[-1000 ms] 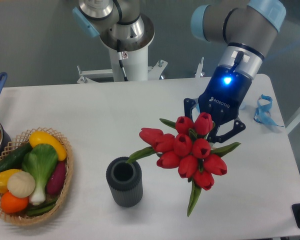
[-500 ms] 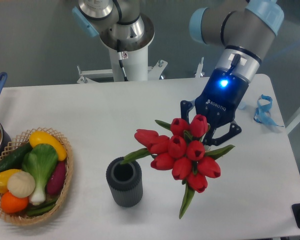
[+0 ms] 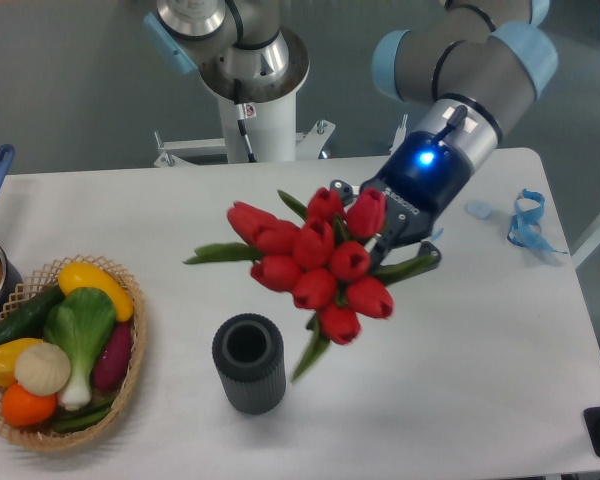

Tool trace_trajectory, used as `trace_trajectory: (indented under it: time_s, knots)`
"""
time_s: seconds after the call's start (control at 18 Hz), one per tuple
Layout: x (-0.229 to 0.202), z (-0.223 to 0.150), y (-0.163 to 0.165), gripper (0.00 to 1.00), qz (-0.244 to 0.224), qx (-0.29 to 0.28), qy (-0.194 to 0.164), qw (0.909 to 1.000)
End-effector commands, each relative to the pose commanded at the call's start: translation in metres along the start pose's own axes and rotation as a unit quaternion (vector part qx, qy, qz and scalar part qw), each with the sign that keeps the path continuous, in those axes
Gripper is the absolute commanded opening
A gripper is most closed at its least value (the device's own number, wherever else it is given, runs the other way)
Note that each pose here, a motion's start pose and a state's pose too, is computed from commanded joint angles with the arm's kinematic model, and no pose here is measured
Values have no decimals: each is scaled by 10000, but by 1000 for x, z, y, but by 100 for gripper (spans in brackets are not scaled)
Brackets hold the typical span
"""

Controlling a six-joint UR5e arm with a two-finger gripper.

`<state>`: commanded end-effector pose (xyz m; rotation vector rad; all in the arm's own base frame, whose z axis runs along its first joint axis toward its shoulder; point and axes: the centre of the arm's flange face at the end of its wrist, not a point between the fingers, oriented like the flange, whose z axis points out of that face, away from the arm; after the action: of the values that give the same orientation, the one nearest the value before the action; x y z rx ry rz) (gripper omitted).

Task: Insert the flowers into the vase
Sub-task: 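Carry the tulip bunch over the dark grey vase, stems downward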

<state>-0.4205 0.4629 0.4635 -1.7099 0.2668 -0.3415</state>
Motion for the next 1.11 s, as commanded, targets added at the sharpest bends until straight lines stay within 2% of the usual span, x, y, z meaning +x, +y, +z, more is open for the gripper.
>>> trace_trajectory:
  time_s: [0.28, 0.5, 1.11]
  knots:
    - [18, 29, 3, 28, -23, -12, 274, 9996]
    - [22, 36, 1, 28, -20, 149, 429, 9990]
    - [15, 61, 29, 28, 202, 154, 624, 9977]
